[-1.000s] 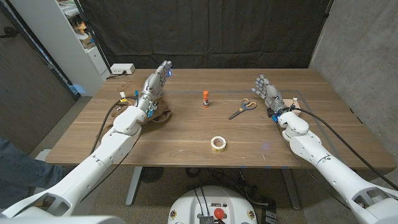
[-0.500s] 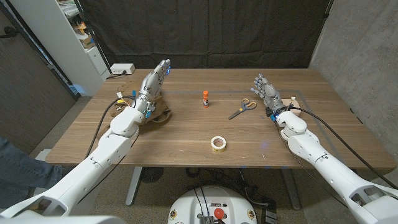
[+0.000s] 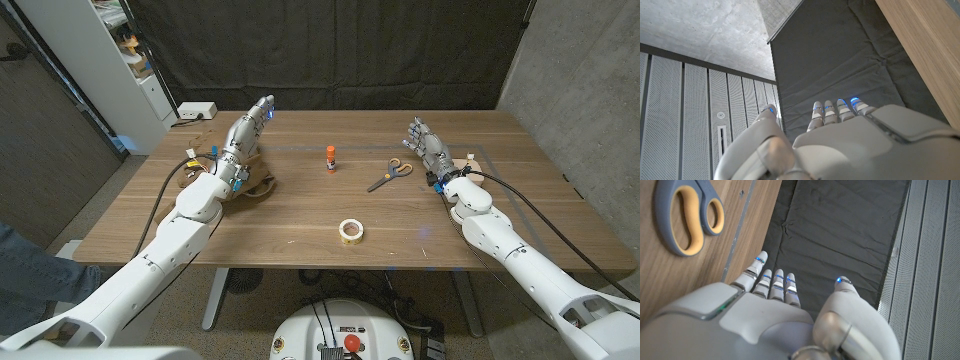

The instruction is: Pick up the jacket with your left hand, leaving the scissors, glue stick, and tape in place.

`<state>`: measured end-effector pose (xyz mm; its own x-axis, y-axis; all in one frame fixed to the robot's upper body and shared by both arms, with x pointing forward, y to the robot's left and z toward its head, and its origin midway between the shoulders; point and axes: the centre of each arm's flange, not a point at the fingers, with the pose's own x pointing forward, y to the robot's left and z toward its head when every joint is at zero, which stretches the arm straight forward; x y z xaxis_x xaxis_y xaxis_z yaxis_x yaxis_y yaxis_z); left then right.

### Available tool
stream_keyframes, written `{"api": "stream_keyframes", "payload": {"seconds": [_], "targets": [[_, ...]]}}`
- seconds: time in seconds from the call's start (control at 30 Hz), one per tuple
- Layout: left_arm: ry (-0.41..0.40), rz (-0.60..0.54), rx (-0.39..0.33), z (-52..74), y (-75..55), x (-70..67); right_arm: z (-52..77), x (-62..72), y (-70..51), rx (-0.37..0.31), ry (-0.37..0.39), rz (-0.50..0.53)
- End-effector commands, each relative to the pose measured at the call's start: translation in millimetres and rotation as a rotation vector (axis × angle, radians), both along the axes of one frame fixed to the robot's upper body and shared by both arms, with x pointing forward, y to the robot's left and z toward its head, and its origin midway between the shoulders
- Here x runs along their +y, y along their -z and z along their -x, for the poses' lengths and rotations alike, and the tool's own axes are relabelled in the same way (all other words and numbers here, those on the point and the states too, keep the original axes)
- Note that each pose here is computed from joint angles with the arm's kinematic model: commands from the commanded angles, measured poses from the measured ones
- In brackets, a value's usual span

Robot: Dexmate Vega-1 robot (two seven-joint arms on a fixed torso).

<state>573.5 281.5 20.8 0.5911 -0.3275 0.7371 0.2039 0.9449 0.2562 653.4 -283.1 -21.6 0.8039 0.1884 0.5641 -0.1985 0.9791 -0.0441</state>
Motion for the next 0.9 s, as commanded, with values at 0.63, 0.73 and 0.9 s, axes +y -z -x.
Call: {"api": "stream_keyframes", "payload": {"seconds": [0.63, 0.73, 0.9], "targets": [[-0.035, -0.060, -0.073, 27.8, -2.3, 2.6, -4.5, 8.1, -5.0, -0.008, -0.025, 0.006], [-0.042, -0.067, -0.082, 31.4, -2.4, 3.7, -4.8, 9.3, -5.9, -0.012, -0.027, 0.014], [-0.053, -0.066, -0.092, 36.0, -0.2, 7.7, -4.4, 10.6, -7.0, -0.011, -0.027, 0.017]]}}
